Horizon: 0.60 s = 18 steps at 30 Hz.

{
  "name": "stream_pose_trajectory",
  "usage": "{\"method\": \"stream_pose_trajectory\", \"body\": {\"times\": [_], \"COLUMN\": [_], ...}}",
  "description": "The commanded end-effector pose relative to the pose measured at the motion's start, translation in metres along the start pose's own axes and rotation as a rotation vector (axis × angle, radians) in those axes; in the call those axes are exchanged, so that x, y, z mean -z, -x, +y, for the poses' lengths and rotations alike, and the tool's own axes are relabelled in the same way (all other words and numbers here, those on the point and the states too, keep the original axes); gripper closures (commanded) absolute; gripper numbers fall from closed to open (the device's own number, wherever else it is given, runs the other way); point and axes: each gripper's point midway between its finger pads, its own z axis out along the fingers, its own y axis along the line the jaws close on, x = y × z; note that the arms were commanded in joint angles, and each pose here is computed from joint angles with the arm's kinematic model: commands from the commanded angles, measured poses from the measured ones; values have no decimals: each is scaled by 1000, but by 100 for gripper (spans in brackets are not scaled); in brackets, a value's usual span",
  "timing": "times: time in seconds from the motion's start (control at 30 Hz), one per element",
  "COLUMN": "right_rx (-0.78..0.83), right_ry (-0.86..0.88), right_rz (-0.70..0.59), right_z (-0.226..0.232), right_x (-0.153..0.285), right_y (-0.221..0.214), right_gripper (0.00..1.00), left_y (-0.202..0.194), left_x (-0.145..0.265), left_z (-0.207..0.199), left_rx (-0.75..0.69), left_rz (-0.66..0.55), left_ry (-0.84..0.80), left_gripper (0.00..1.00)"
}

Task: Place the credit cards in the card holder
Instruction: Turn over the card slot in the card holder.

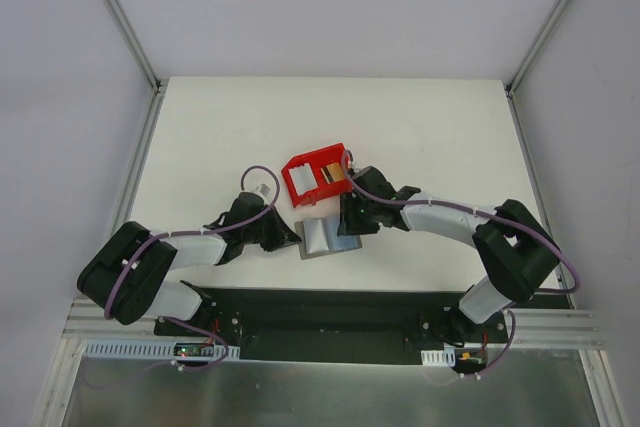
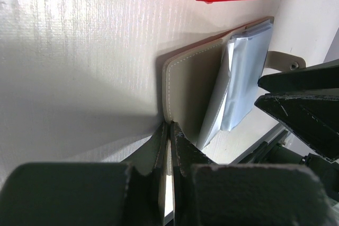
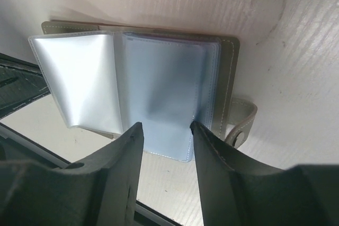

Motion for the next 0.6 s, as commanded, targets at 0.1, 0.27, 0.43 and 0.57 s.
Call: {"method": "stream_pose_trajectory", "body": {"times": [0.1, 0.27, 0.43, 0.57], "right_rx": [74, 124, 143, 126], "right_ry": [-46, -83, -37, -6], "right_rz": [-8, 18, 35, 53], "right_z": [6, 13, 29, 36], "right_x": [5, 5, 0, -7], "right_y": [-2, -4, -6, -8], "right_gripper": [67, 69, 68, 67], "left_y": [-21, -21, -21, -21], "left_x": [5, 5, 5, 5], "left_z": [44, 43, 43, 43], "left_rx": [6, 4, 9, 8], "left_rz": [63, 65, 66, 66], "left_ry": [148, 145, 145, 141], "left_gripper": [100, 100, 100, 100]}}
